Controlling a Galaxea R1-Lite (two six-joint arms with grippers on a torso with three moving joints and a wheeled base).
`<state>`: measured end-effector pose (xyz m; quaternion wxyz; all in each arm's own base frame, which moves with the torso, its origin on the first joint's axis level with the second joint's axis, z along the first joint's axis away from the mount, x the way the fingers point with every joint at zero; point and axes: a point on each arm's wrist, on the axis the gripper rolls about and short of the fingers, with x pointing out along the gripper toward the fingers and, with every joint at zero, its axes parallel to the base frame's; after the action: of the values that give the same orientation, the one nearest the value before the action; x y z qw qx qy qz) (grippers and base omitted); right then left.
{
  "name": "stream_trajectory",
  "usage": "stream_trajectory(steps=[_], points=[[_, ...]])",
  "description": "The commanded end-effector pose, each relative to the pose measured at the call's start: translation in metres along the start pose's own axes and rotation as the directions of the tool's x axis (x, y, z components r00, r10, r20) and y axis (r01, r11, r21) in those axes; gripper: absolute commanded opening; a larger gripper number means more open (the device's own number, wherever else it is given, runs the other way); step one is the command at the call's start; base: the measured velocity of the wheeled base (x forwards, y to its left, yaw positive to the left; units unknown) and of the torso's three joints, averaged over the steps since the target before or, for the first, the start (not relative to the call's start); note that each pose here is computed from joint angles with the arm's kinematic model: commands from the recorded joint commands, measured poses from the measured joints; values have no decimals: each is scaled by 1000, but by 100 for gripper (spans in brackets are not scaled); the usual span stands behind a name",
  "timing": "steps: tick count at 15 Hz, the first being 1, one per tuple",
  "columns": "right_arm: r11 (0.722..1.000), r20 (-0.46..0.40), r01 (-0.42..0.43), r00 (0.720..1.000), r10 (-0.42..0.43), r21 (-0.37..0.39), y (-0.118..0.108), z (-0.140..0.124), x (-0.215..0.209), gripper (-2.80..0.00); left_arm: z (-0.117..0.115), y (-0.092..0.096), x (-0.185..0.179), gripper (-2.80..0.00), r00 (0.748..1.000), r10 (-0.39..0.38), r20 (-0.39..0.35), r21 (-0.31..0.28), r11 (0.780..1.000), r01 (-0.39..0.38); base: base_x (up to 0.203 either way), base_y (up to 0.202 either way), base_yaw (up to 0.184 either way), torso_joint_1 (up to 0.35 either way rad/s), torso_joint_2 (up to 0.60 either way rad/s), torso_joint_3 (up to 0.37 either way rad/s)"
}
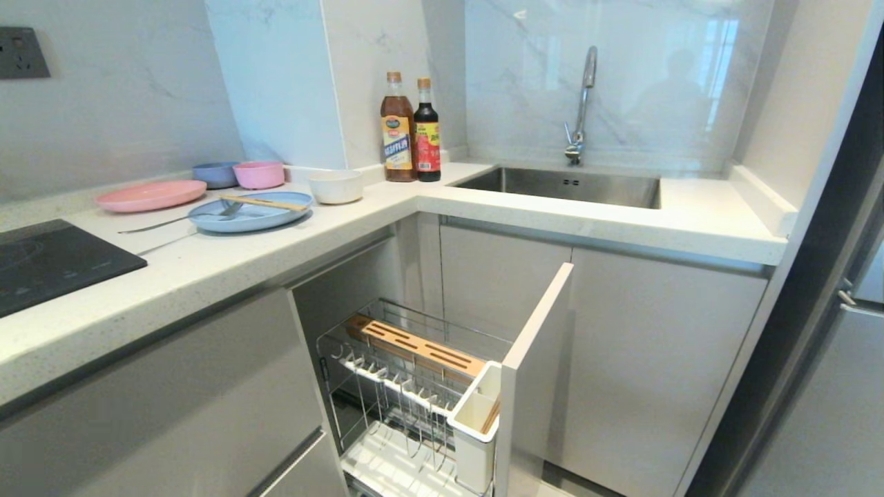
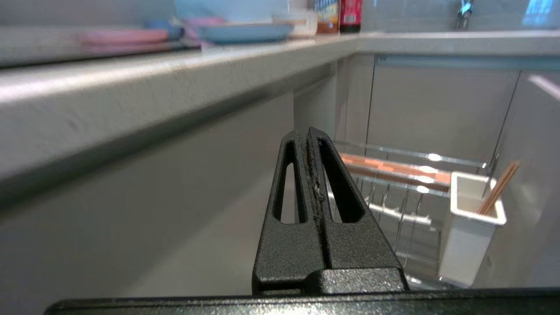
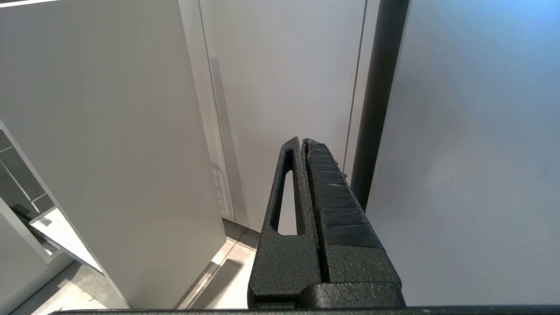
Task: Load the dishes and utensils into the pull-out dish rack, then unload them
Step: Pick up the chopsticks and place it in the cupboard
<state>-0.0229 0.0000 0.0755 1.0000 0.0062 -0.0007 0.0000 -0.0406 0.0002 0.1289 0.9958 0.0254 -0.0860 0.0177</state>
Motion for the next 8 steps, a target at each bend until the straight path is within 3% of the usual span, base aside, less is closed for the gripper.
stream_trajectory(steps=[1, 4, 7, 8], points=[[1000, -1, 0, 1000, 0, 0, 0, 0, 0, -280, -21, -1, 4, -280, 999, -1, -41, 2, 1000, 2, 0, 0, 0, 0, 0, 0], [1000, -1, 0, 1000, 0, 0, 0, 0, 0, -280, -48, -3, 11, -280, 998, -1, -68, 5, 1000, 1, 0, 0, 0, 0, 0, 0], [1000, -1, 0, 1000, 0, 0, 0, 0, 0, -280, -50, -3, 11, -280, 997, -11, -75, 2, 1000, 11, 0, 0, 0, 0, 0, 0], [1000, -3, 0, 1000, 0, 0, 0, 0, 0, -280, -54, -4, 10, -280, 993, -26, -113, 1, 1000, 26, 0, 0, 0, 0, 0, 0]])
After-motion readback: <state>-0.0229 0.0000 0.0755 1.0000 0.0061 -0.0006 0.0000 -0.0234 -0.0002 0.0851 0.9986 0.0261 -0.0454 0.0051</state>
